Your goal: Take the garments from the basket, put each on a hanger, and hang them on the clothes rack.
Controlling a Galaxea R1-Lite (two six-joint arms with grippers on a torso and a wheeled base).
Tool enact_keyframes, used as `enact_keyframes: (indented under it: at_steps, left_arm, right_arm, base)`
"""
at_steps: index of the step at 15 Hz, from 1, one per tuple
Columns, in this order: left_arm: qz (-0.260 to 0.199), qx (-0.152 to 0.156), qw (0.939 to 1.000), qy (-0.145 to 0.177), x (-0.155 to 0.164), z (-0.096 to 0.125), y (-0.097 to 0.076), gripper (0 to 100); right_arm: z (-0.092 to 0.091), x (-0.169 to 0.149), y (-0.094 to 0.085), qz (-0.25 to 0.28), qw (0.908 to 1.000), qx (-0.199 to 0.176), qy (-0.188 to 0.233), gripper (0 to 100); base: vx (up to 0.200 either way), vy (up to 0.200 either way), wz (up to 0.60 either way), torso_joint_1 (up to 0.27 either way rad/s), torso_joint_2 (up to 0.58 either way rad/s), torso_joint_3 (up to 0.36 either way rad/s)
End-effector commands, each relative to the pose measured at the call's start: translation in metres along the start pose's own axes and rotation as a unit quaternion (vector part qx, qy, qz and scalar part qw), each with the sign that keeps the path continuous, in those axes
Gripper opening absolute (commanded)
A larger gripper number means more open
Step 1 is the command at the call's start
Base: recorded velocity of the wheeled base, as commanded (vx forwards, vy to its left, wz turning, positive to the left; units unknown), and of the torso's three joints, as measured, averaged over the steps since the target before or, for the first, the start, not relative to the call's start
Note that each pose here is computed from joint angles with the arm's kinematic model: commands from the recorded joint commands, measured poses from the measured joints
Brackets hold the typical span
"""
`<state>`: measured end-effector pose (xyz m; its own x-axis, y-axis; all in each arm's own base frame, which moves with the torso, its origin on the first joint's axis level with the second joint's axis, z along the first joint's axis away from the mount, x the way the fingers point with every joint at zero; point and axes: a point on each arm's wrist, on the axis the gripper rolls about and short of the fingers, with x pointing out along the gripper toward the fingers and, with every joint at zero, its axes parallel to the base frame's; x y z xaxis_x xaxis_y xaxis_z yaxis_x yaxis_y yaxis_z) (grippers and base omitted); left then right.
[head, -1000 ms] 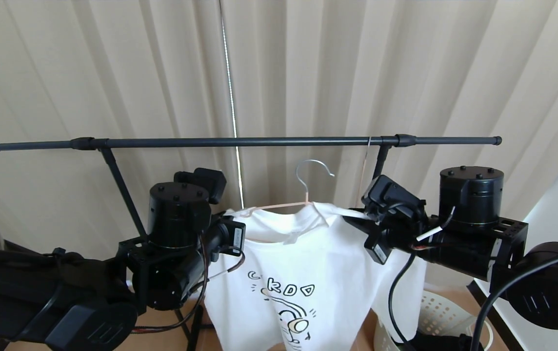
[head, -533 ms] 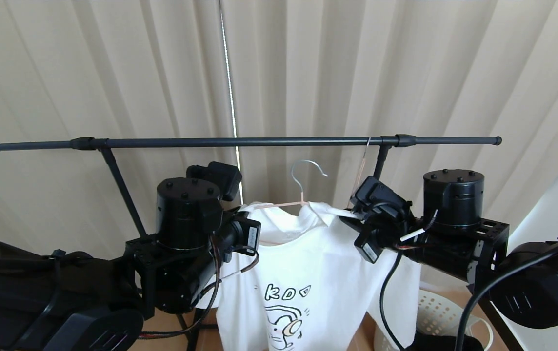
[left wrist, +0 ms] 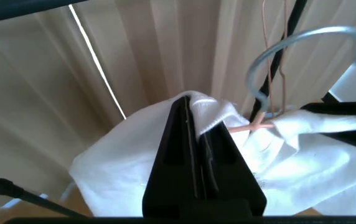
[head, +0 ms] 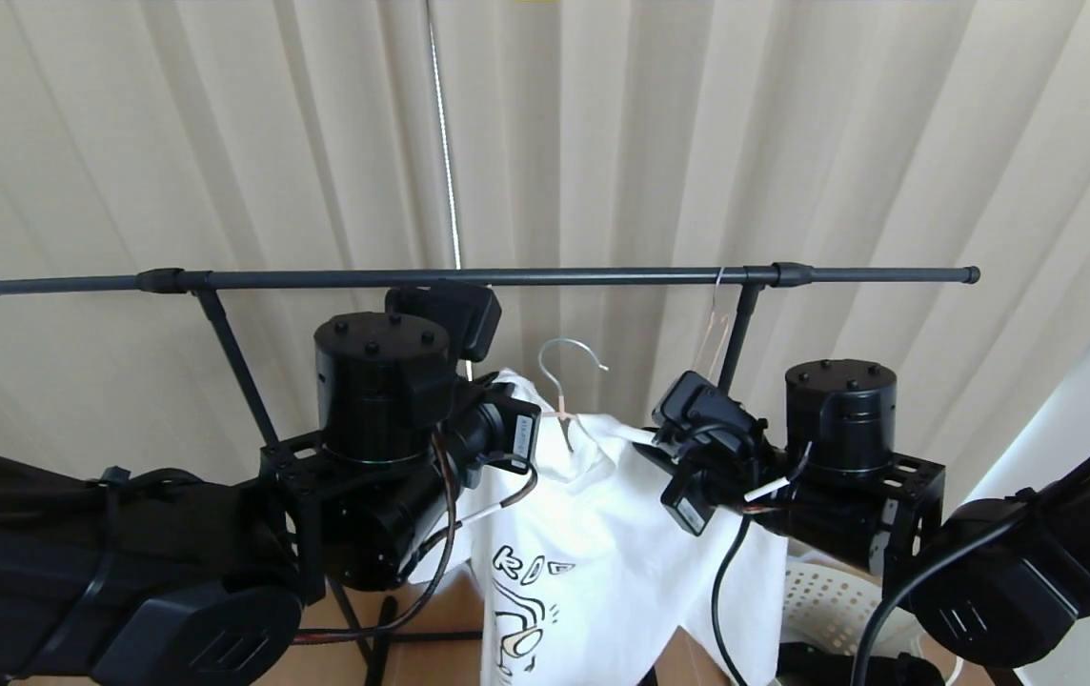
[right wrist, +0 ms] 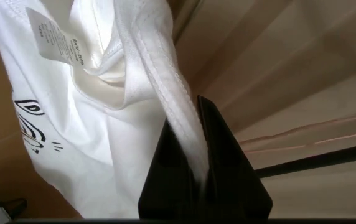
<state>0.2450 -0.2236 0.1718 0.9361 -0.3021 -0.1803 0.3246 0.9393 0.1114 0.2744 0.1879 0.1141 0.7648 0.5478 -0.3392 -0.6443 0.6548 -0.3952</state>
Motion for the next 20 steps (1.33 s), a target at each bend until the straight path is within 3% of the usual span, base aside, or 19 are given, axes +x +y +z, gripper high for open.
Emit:
enact_keyframes:
  at_steps: [1, 5, 9, 13, 20]
  left_arm:
    - [-0.010, -0.003, 0.9999, -0.011, -0.002, 0.006, -0.007, 0]
    - [-0.024, -0.001, 0.9996, -0.015, -0.007, 0.007, -0.015, 0]
    - [-0.025, -0.002, 0.9996, -0.014, -0.008, 0.007, -0.015, 0]
    - [-0.025, -0.002, 0.9996, -0.013, -0.008, 0.006, -0.015, 0]
    - [-0.025, 0.003, 0.9997, -0.004, -0.009, 0.000, -0.014, 0]
  right_arm:
    - [-0.003, 0.004, 0.007, 0.012, 0.9999, 0.005, 0.006, 0]
    - [-0.006, 0.013, 0.013, 0.018, 0.9995, 0.026, 0.003, 0]
    - [0.001, 0.012, 0.010, 0.037, 0.9960, 0.077, -0.026, 0]
    - [0.005, 0.010, -0.007, 0.042, 0.9903, 0.106, -0.080, 0]
    - [0.007, 0.008, -0.022, 0.051, 0.9828, 0.133, -0.118, 0]
  base:
    - [0.000, 0.000, 0.00, 0.000, 0.00, 0.000]
    - [0.000, 0.000, 0.00, 0.000, 0.00, 0.000]
    - [0.000, 0.000, 0.00, 0.000, 0.00, 0.000]
    - [0.000, 0.000, 0.00, 0.000, 0.00, 0.000]
    - [0.000, 0.000, 0.00, 0.000, 0.00, 0.000]
